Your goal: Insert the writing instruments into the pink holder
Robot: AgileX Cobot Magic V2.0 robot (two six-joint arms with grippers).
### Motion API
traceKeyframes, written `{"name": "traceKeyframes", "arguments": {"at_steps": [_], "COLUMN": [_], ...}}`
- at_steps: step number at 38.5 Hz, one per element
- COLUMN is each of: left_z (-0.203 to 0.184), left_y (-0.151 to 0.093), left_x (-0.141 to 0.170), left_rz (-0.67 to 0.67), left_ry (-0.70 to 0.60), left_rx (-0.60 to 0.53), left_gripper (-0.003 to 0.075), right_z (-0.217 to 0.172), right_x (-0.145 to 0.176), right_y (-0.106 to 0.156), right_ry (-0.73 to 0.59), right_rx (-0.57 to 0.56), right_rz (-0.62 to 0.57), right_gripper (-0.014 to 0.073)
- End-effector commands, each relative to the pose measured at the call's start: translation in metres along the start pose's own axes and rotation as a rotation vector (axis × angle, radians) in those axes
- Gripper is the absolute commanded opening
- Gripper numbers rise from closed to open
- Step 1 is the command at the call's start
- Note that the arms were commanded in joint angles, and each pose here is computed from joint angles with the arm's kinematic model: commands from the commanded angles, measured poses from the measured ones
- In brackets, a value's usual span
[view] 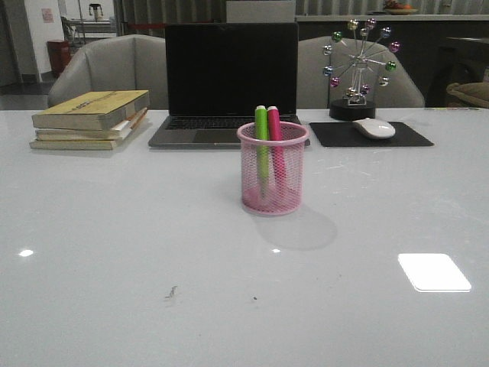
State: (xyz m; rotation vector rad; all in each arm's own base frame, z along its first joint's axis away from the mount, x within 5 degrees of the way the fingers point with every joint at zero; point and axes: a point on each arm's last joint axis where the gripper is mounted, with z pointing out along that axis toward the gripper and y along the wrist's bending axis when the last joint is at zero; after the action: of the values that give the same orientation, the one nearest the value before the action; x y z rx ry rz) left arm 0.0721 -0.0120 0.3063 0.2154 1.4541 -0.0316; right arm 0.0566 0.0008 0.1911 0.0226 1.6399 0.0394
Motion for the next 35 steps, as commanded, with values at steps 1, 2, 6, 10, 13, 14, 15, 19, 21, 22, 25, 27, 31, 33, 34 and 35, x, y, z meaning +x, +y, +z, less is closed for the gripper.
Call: {"name": "traceKeyframes", "arguments": {"at_steps": [1,2,6,10,13,14,15,19,21,22,25,27,31,33,34,35], "left_z": [0.002,0.003,0.003,0.001,-0.004,-0.005,-0.007,-0.015,-0.019,-0.021,-0.026,-0.029,-0.029,-0.029,-0.029,-0.029], "left_y": [-0.002,-0.002,0.000,0.005,0.007,0.008,0.007,0.005,0.003,0.002,0.000,0.000,-0.001,-0.001,-0.002,-0.002], "left_x": [-0.003,0.001,0.019,0.033,0.038,0.040,0.042,0.053,0.061,0.067,0.078,0.082,0.088,0.089,0.089,0.090], "left_rz": [0.004,0.003,-0.037,-0.077,-0.068,-0.066,-0.064,-0.051,-0.048,-0.049,-0.054,-0.061,-0.068,-0.070,-0.071,-0.073], "left_ry": [-0.163,-0.162,-0.143,-0.135,-0.148,-0.150,-0.154,-0.166,-0.176,-0.171,-0.138,-0.106,-0.045,-0.031,-0.027,-0.018], "left_rx": [0.003,-0.001,-0.051,-0.134,-0.175,-0.186,-0.194,-0.201,-0.201,-0.201,-0.203,-0.205,-0.198,-0.190,-0.185,-0.178], "left_gripper": [0.0099,0.0099,0.0099,0.0099,0.0099,0.0099,0.0099,0.0099,0.0099,0.0099,0.0099,0.0099,0.0099,0.0099,0.0099,0.0099], "right_z": [-0.002,-0.002,-0.002,-0.002,-0.002,-0.002,-0.002,-0.002,-0.002,-0.002,-0.002,-0.002,-0.002,-0.002,-0.002,-0.002], "right_x": [-0.008,-0.008,-0.008,-0.008,-0.008,-0.008,-0.008,-0.008,-0.008,-0.008,-0.008,-0.008,-0.008,-0.008,-0.008,-0.008], "right_y": [0.000,0.000,0.000,0.000,0.000,0.000,0.000,0.000,0.000,0.000,0.000,0.000,0.000,0.000,0.000,0.000], "right_ry": [-0.098,-0.098,-0.098,-0.098,-0.098,-0.098,-0.098,-0.098,-0.098,-0.098,-0.098,-0.098,-0.098,-0.098,-0.098,-0.098], "right_rx": [0.004,0.004,0.004,0.004,0.004,0.004,0.004,0.004,0.004,0.004,0.004,0.004,0.004,0.004,0.004,0.004], "right_rz": [-0.009,-0.009,-0.009,-0.009,-0.009,-0.009,-0.009,-0.009,-0.009,-0.009,-0.009,-0.009,-0.009,-0.009,-0.009,-0.009], "right_gripper": [0.0049,0.0049,0.0049,0.0049,0.0049,0.0049,0.0049,0.0049,0.0049,0.0049,0.0049,0.0049,0.0049,0.0049,0.0049,0.0049]}}
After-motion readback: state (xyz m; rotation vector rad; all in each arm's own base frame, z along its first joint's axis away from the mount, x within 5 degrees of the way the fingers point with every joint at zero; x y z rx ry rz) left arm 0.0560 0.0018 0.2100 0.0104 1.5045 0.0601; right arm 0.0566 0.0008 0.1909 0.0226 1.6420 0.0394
